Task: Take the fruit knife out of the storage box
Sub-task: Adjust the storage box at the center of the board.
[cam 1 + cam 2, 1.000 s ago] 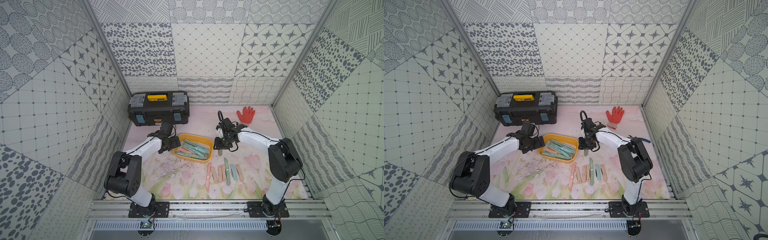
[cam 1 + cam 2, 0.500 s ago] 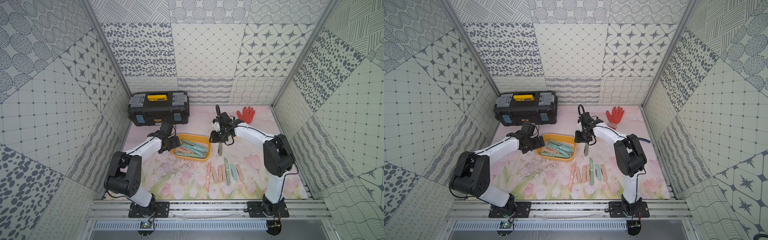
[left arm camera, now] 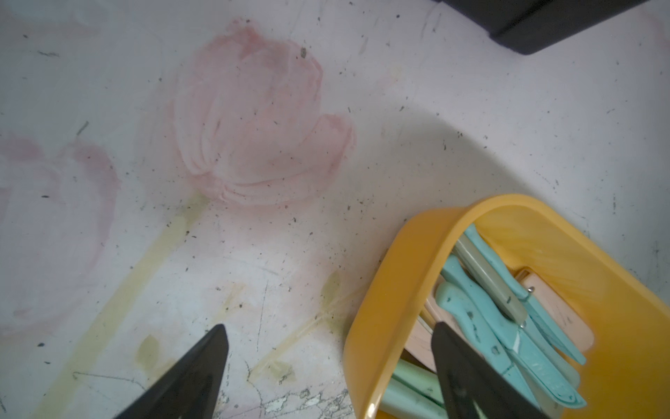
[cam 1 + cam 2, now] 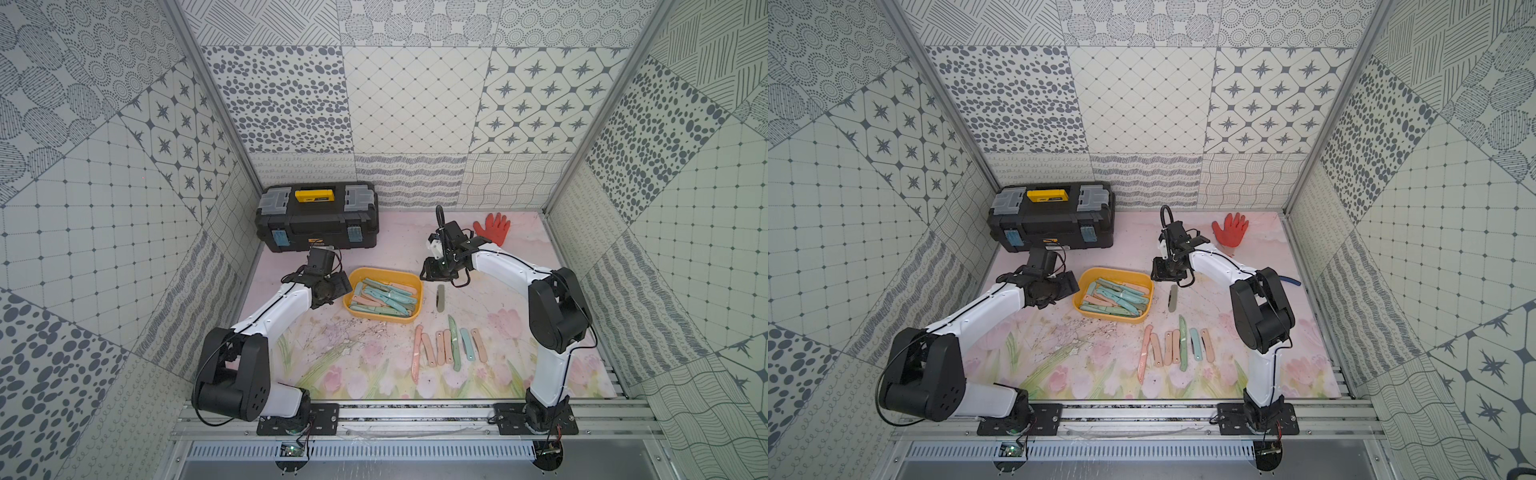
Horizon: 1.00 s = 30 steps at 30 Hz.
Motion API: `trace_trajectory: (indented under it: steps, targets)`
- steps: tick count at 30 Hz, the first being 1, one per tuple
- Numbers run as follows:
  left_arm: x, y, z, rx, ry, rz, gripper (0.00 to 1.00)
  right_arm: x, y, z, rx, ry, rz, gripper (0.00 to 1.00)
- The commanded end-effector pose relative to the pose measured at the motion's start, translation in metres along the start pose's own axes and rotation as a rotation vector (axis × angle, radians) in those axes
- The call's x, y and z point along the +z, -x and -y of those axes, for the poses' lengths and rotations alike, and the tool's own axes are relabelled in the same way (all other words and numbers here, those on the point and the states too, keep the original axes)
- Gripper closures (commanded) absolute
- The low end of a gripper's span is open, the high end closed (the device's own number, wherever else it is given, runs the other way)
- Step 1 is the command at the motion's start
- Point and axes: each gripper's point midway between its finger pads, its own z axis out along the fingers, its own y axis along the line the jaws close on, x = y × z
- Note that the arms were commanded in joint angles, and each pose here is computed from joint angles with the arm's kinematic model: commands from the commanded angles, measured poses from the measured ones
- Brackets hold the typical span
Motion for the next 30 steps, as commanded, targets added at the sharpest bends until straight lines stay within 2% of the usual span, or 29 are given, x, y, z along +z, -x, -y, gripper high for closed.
trace_trajectory:
  steps: [1,3,9,12,15,19,23,30]
  targets:
    - [0.005,-0.017,0.003,0.026,-0.019,-0.101,0.13,-0.015,0.009,-0.005,-0.012,0.019,0.059,0.56]
    - [0.009,-0.019,0.011,0.047,-0.035,-0.111,0.12,-0.014,0.008,-0.004,-0.008,0.024,0.054,0.56]
    - [0.025,-0.02,0.003,0.067,0.082,-0.171,0.13,-0.02,0.007,-0.003,-0.005,0.03,0.067,0.56]
    - [0.029,-0.016,-0.003,0.016,0.122,-0.153,0.16,-0.021,0.004,-0.003,-0.004,0.032,0.063,0.56]
    - [0.03,-0.011,0.003,-0.048,0.109,-0.113,0.19,-0.021,0.002,-0.003,-0.003,0.036,0.06,0.56]
    - [0.037,0.0,0.019,-0.057,0.116,-0.086,0.18,-0.02,0.001,-0.003,-0.002,0.04,0.061,0.56]
    - [0.05,0.002,0.028,-0.05,0.124,-0.119,0.17,-0.021,0.0,-0.004,-0.003,0.042,0.055,0.56]
    - [0.054,-0.008,0.014,-0.116,0.193,-0.142,0.19,-0.024,-0.003,-0.005,0.0,0.049,0.057,0.56]
